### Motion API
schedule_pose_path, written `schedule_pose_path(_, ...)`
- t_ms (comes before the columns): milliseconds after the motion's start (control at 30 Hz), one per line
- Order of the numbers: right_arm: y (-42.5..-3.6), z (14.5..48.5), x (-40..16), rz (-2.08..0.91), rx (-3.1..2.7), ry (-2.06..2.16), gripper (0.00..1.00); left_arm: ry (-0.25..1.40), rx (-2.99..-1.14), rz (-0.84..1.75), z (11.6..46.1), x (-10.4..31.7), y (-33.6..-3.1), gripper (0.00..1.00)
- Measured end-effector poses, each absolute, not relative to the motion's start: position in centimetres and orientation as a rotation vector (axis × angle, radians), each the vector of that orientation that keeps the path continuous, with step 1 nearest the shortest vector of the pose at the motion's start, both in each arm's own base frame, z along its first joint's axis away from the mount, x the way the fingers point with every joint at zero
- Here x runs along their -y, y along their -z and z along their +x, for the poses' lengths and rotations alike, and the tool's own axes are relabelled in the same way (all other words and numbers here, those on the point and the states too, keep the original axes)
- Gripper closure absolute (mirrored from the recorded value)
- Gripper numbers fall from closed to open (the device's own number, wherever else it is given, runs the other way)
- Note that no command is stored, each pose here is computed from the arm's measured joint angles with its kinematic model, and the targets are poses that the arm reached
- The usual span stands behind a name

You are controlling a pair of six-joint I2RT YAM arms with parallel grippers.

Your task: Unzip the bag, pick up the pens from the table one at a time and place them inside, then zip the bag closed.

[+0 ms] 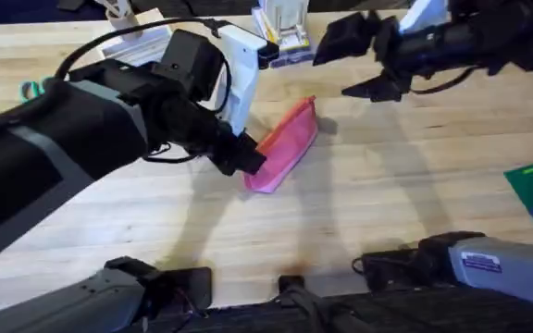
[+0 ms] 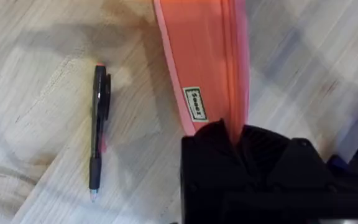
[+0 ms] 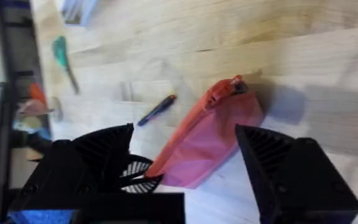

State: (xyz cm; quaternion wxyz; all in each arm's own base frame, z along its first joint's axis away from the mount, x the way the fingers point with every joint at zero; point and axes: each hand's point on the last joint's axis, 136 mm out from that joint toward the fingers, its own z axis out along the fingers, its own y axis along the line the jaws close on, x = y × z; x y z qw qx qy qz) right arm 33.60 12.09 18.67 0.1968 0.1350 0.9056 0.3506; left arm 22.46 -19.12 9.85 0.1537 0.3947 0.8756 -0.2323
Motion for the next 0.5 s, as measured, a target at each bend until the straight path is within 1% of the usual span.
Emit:
schedule_pose_path(67, -18.1, 33.6, -12.5, 0.359, -2.554, -0.894, 0.004, 0.666, -2.510, 1.132, 22.5, 19.1, -9.8, 0.959)
schedule_pose_path(100, -17.4, 33.5, -12.9, 0.332, -2.569, -0.774, 0.004, 0.666, -2.510, 1.132, 22.5, 19.1, -9.8, 0.959)
schedule_pose_path(267, -16.9, 33.9, -13.3, 0.311, -2.551, -0.590, 0.004, 0.666, -2.510, 1.132, 22.5, 19.1, -9.8, 0.959)
schedule_pose_path(500, -17.0, 34.5, -12.9, 0.469, -2.503, -0.509, 0.004, 0.666, -2.510, 1.132, 22.5, 19.1, -9.8, 0.959)
